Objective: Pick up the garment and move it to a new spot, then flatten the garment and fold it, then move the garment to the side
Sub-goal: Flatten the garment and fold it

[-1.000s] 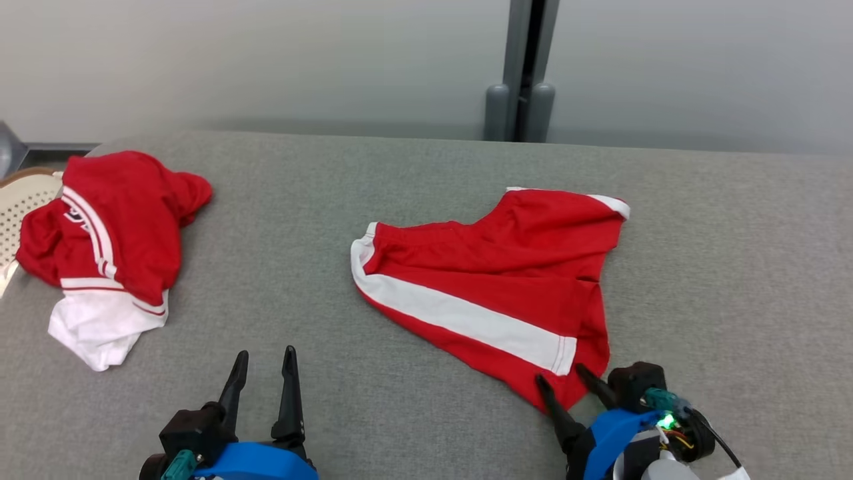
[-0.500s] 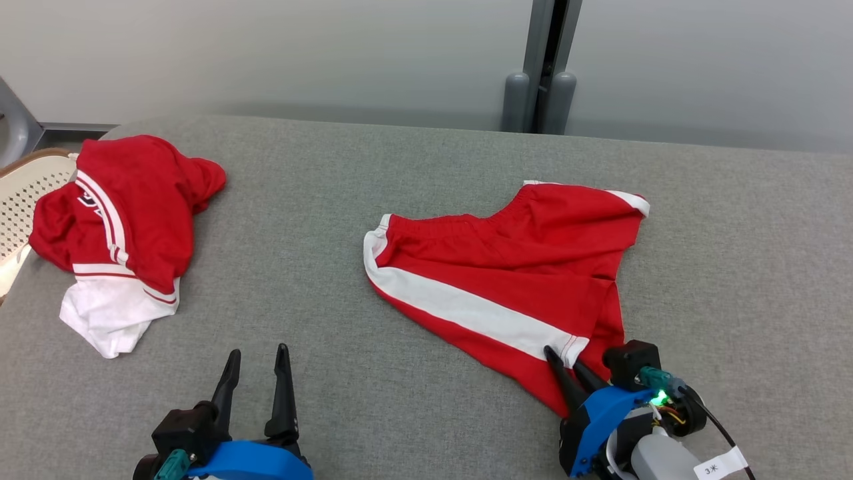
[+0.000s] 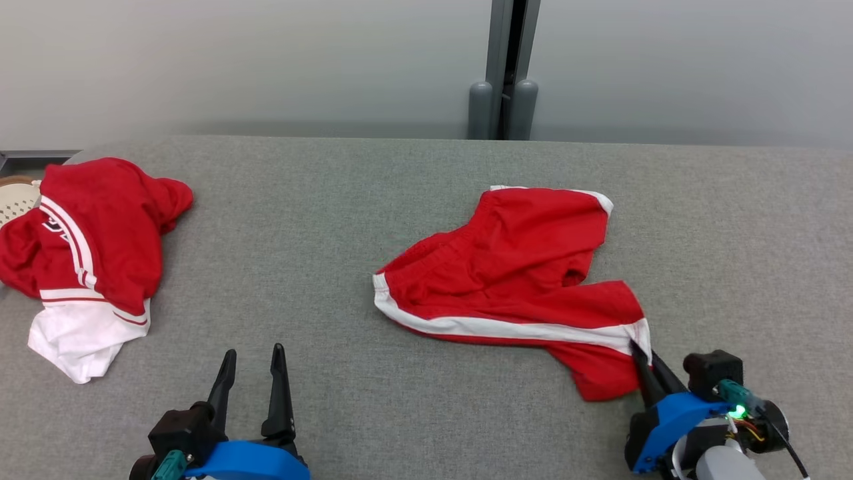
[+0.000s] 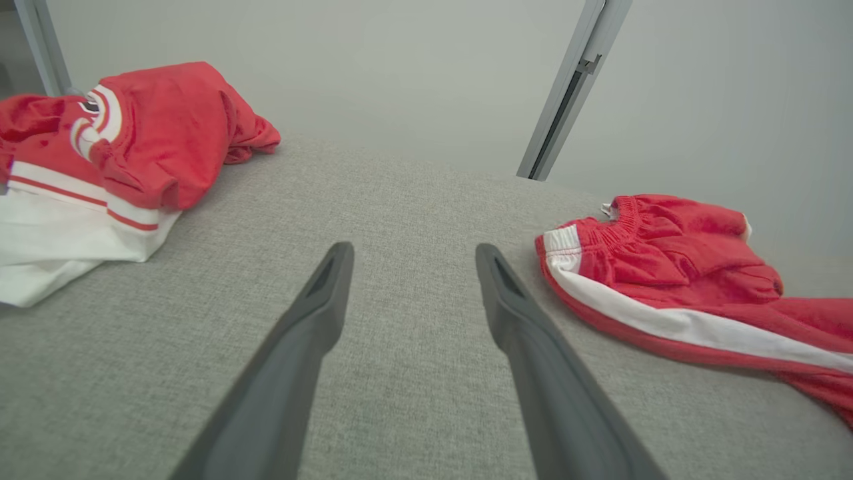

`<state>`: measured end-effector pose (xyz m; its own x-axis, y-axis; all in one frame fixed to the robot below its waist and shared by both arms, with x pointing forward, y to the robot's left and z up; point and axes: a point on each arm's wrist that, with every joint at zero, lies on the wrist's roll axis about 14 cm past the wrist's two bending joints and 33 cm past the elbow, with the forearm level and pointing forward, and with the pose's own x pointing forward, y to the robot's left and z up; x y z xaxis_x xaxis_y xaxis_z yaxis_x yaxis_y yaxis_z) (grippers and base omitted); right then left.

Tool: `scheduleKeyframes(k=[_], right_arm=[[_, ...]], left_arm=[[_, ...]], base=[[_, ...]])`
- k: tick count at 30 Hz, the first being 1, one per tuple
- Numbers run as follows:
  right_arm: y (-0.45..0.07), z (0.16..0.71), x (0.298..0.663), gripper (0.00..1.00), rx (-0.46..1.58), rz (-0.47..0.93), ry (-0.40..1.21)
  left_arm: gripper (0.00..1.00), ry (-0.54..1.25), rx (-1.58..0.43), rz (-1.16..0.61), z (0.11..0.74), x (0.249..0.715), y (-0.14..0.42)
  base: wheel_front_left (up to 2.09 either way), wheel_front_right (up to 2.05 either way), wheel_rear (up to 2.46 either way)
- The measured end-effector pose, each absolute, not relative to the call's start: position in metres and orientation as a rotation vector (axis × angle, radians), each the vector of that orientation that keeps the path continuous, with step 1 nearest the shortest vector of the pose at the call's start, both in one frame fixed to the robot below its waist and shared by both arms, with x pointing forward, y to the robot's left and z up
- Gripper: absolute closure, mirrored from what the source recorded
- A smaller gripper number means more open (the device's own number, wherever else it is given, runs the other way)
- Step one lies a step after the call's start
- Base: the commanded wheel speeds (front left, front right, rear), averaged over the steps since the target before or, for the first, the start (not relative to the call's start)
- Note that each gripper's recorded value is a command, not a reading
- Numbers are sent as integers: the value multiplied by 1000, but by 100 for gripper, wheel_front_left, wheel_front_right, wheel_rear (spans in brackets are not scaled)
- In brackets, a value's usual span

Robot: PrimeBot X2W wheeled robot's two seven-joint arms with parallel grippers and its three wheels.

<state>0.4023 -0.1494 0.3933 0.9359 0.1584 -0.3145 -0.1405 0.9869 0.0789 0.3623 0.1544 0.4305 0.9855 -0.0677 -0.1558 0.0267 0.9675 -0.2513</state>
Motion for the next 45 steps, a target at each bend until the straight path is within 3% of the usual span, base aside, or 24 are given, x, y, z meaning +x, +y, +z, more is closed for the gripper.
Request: scheduleKeyframes(k=[5,6,8,9,28,45], right_arm=[[-174,395,396,100,16,89,310],[-178,398,396,94,11,80,300],[-182,404,398,38,-3,71,278],[-183,407,398,0,-3,66,267],[-186,442,389,0,45,43,134],[-177,457,386,0,85,63,85]], left_arm=[[0,167,-251,-60,430,364,151],[0,168,-250,-62,430,364,150],[0,169,-249,-67,430,365,149],[0,168,-249,-70,430,365,148],[0,106,-241,-211,454,374,108],[0,98,-235,-215,457,370,106]], base=[[0,0,0],[0,0,0],[0,0,0],[0,0,0],[0,0,0],[0,0,0]])
